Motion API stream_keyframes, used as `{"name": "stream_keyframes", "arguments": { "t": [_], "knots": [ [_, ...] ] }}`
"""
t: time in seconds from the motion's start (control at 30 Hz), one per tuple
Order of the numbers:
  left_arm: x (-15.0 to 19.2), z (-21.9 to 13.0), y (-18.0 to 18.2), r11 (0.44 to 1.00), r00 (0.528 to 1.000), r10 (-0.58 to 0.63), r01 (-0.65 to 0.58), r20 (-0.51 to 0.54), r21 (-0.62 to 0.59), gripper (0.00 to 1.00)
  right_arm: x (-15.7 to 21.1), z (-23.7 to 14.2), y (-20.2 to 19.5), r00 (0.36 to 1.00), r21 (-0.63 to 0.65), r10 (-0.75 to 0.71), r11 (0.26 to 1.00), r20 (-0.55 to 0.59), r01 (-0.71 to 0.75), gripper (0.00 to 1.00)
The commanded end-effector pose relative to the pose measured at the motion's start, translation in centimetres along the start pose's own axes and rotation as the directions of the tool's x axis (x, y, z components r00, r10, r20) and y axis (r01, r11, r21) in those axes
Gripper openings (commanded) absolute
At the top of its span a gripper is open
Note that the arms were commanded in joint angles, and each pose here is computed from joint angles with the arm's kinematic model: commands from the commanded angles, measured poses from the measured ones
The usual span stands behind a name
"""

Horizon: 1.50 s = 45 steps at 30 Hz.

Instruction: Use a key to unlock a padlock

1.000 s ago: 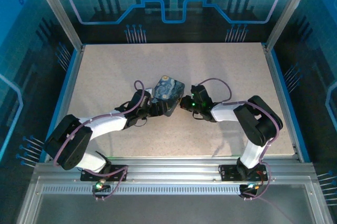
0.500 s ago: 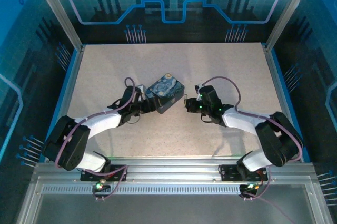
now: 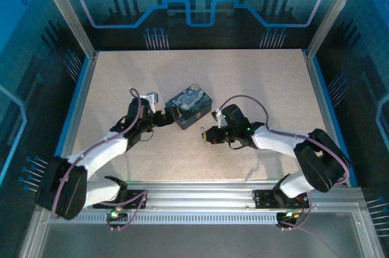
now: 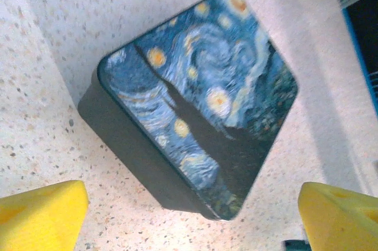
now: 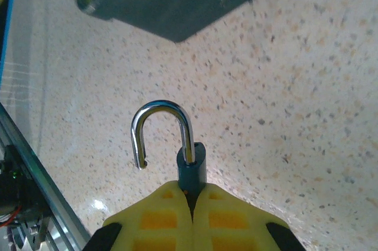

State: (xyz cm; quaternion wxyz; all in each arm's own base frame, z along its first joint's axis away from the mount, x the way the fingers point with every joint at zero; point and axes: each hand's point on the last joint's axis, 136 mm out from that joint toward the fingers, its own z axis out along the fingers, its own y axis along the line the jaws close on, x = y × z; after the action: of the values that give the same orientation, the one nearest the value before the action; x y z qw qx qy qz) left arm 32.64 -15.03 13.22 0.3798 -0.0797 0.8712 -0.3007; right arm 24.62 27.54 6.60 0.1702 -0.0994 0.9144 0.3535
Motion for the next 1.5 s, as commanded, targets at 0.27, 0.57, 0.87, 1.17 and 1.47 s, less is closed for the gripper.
{"name": "stream_keyframes", "arguments": {
  "t": [0.27, 0.57, 0.87, 1.17, 1.47],
  "knots": [
    [-1.1, -4.9, 1.3, 0.997, 0.991, 0.046, -0.037, 0.129, -0.069, 0.99, 1.9, 3.0, -2.5, 0.994, 0.002, 0.088, 0.996, -0.064, -0.088, 0.00],
    [-0.6, -5.2, 2.0, 0.996, 0.990, 0.038, -0.026, 0.137, -0.090, 0.99, 2.3, 3.9, -4.7, 0.990, 0.031, 0.120, 0.992, -0.072, -0.118, 0.05],
    [-0.7, -5.5, 2.4, 0.993, 0.988, 0.051, -0.035, 0.144, -0.112, 0.99, 1.2, 1.8, -5.6, 0.996, 0.103, 0.087, 0.991, -0.012, -0.085, 0.29],
    [-2.0, -7.3, 3.8, 0.964, 0.978, 0.138, -0.095, 0.158, -0.248, 0.99, -1.8, -4.3, -5.7, 0.989, 0.233, -0.028, 0.973, 0.146, -0.007, 0.44],
    [-6.9, -9.9, 7.7, 0.880, 0.928, 0.271, -0.132, 0.255, -0.455, 0.99, -7.0, -16.5, -9.9, 0.852, 0.416, -0.115, 0.900, 0.511, -0.128, 0.70]
  ]
}}
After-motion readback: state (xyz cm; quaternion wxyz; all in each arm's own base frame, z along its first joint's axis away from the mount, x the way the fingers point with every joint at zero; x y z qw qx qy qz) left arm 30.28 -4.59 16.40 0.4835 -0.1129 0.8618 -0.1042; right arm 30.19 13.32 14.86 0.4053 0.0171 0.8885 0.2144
